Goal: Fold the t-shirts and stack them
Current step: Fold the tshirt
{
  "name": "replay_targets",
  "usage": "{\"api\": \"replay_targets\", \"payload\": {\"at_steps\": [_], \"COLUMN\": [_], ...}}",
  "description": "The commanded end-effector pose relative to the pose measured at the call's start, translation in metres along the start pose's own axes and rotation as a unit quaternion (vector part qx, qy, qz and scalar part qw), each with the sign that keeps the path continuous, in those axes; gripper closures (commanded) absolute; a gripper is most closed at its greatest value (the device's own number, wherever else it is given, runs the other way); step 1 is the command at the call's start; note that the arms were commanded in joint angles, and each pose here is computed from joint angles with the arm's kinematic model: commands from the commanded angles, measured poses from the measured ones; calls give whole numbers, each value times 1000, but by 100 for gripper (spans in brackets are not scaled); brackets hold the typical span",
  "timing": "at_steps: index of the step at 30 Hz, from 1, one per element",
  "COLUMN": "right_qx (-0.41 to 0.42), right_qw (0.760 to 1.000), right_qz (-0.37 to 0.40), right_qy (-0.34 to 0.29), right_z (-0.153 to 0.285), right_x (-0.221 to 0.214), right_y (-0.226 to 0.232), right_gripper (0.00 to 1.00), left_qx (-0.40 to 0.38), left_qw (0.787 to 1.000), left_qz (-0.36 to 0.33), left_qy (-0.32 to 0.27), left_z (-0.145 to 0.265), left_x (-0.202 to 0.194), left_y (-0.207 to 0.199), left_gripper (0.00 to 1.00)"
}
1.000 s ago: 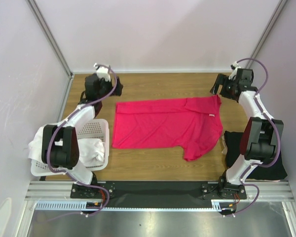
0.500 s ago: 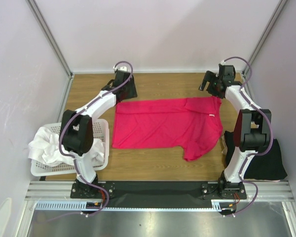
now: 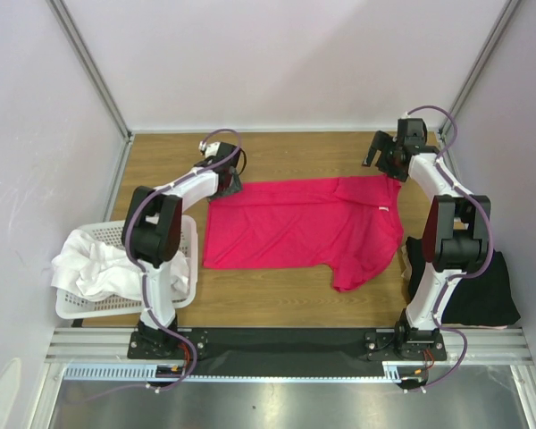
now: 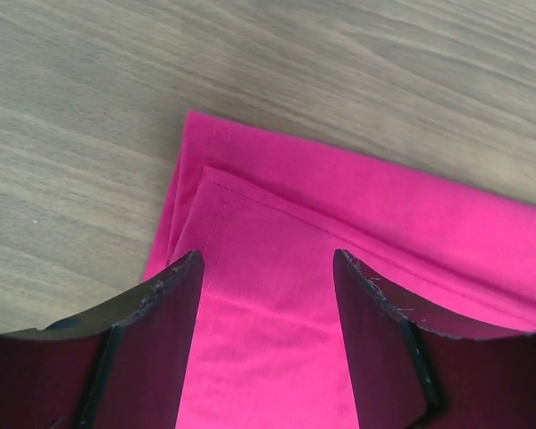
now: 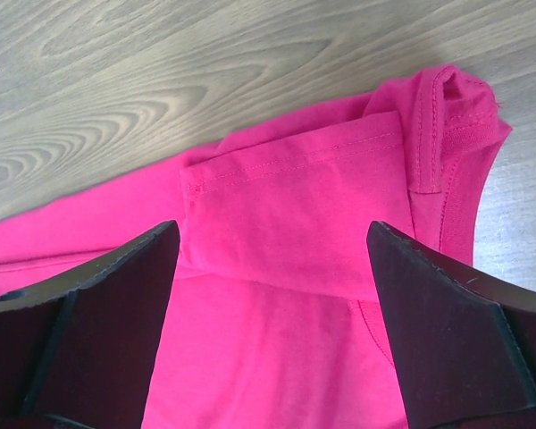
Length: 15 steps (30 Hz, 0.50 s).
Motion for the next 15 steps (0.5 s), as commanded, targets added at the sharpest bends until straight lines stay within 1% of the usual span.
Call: {"api": "replay_targets", "payload": {"at_steps": [1,10,15], "right_qx": [5,10,11], "right_qw": [1000,1000,999], "right_qz": [-5,-29,-33], "right_qy": [-14,-5,-2], "right_z": [3,-6,-10], "right_x": [14,17,16], "right_y": [-2,-18,-20], "right_gripper": [9,9,9], "left_qx": [17,33,45], "left_qw": [999,995,995], "left_qz": [37,64,63], "left_qy": [-35,-62,-62], "left_z": [-1,-3,-8], "left_x": [17,41,42], "left_y": [-9,-14,-12], "left_gripper": [34,34,36]}}
Point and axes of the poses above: each gripper's point midway between its finger pads, its own z axis back along the fingers, its own y axis along the line the jaws close on, x = y × z, the point moved 9 cm from there along z, back along the fingers, and after that the axes turned 12 degrees about z, right-handed, at the moved point
